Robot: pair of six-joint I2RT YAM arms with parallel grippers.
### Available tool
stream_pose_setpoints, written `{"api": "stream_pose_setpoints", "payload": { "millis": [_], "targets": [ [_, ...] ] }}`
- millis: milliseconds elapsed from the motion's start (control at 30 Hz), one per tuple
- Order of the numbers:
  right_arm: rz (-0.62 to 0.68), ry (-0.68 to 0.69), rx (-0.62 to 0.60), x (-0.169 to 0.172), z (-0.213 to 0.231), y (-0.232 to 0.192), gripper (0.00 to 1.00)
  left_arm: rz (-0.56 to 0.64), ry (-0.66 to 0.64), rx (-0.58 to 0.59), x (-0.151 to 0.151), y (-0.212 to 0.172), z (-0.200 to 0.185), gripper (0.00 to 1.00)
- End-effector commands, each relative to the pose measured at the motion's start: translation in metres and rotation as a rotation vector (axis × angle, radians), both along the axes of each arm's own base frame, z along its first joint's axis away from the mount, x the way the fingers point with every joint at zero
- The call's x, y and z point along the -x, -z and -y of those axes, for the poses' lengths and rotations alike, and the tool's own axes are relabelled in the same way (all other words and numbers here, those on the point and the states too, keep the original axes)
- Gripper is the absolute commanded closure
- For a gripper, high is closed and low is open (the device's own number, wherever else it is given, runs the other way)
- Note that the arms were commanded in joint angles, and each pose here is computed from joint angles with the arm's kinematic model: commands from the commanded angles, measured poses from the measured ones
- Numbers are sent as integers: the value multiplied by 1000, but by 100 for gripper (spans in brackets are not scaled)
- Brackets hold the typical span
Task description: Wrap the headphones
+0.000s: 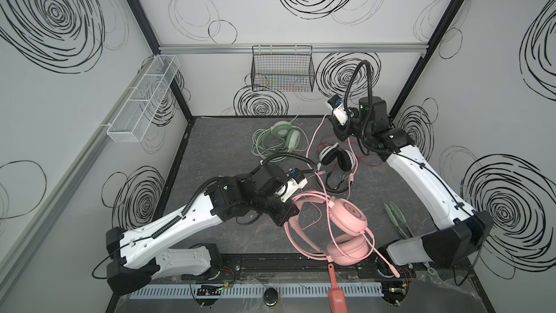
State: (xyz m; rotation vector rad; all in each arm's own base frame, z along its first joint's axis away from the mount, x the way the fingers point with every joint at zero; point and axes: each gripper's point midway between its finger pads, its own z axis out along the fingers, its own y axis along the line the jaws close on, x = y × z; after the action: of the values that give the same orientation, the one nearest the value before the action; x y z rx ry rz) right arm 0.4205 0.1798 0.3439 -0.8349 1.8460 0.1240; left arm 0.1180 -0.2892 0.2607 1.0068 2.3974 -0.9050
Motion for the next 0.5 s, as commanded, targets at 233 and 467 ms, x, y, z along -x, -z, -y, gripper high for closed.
{"api": "stream_pose_setpoints", "payload": {
  "millis": [233,467],
  "targets": [
    [-67,-23,-66,-37,-27,31,100,62,22,125,6,-42,17,100],
    [-79,46,-65,-59,-22,50,100,58,42,117,12,-42,17,100]
  ]
}}
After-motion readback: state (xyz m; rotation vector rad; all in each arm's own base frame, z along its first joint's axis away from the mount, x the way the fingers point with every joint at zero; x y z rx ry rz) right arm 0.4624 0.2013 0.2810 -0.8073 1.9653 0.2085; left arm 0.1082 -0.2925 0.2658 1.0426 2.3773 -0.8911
